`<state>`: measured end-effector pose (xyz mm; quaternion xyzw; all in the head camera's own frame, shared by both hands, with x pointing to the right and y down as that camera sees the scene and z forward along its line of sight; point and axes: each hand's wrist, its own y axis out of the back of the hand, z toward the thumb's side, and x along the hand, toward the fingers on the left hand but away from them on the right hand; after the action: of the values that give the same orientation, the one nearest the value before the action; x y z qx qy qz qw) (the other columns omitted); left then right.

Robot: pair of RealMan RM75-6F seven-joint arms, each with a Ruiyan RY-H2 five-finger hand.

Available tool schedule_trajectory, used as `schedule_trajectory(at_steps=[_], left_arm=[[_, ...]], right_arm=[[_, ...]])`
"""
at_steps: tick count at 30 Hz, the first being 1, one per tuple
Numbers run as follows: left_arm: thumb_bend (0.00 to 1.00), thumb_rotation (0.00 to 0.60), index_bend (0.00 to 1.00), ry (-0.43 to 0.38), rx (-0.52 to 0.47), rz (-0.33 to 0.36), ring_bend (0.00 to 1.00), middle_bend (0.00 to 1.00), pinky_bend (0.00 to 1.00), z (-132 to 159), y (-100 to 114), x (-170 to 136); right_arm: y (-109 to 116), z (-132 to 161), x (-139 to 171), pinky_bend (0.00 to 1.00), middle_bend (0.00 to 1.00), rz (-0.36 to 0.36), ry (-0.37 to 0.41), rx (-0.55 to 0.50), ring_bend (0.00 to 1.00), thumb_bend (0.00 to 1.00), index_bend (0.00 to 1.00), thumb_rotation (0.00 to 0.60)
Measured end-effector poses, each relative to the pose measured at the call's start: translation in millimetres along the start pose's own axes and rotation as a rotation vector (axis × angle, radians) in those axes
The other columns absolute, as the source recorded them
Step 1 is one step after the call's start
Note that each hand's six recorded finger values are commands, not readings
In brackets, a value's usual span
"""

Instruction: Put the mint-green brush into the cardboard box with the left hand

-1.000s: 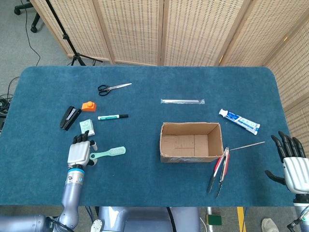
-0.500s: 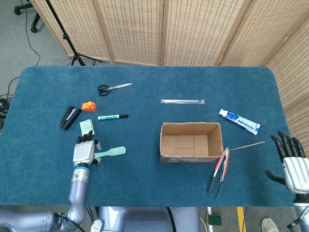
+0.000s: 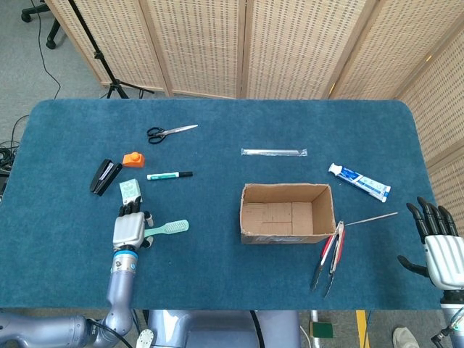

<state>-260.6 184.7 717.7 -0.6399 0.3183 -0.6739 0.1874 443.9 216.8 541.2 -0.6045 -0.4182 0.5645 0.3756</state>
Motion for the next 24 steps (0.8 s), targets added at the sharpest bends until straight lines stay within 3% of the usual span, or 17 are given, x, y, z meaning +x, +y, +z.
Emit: schedule_trajectory(at_steps=[24], left_arm=[[0.38,0.600,0.63,-0.010,0.019,0.019,0.00,0.00,0.00,3.2,-4.1,-5.2]], right_arm=[[-1.0,-1.5,-1.4,0.00,0.00,0.008,-0.006,-0.006,0.00,0.00,0.00,0.600]])
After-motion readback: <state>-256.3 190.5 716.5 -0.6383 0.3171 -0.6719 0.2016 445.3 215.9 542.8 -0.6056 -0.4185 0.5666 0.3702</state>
